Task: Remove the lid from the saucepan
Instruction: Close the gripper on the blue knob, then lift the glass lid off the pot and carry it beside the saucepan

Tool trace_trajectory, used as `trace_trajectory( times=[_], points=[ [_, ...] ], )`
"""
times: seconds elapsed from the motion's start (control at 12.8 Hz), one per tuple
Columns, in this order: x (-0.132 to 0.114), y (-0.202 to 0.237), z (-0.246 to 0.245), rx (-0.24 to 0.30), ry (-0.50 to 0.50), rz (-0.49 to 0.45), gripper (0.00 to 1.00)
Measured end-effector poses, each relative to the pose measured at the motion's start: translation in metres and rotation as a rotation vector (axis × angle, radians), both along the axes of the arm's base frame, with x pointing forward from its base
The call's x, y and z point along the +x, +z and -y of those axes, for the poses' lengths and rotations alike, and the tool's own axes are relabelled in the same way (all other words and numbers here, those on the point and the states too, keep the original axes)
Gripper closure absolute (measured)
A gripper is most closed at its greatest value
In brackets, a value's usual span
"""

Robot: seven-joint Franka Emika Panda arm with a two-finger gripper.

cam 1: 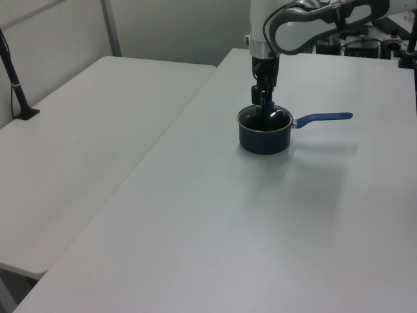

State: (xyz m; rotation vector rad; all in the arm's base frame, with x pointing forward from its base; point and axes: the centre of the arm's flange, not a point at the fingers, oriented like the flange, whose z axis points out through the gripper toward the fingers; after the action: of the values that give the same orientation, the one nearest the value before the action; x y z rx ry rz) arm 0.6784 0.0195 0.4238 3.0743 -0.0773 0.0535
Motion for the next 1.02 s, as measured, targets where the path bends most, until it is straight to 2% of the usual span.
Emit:
trace_trajectory(
  times=[0.7, 1.02],
  points=[
    [-0.004, 0.028, 0.023, -0.010, -0.013, 0.017, 0.33],
    [-0.011, 0.043, 0.073, -0.040, 0.010, 0.015, 0.33]
  ],
)
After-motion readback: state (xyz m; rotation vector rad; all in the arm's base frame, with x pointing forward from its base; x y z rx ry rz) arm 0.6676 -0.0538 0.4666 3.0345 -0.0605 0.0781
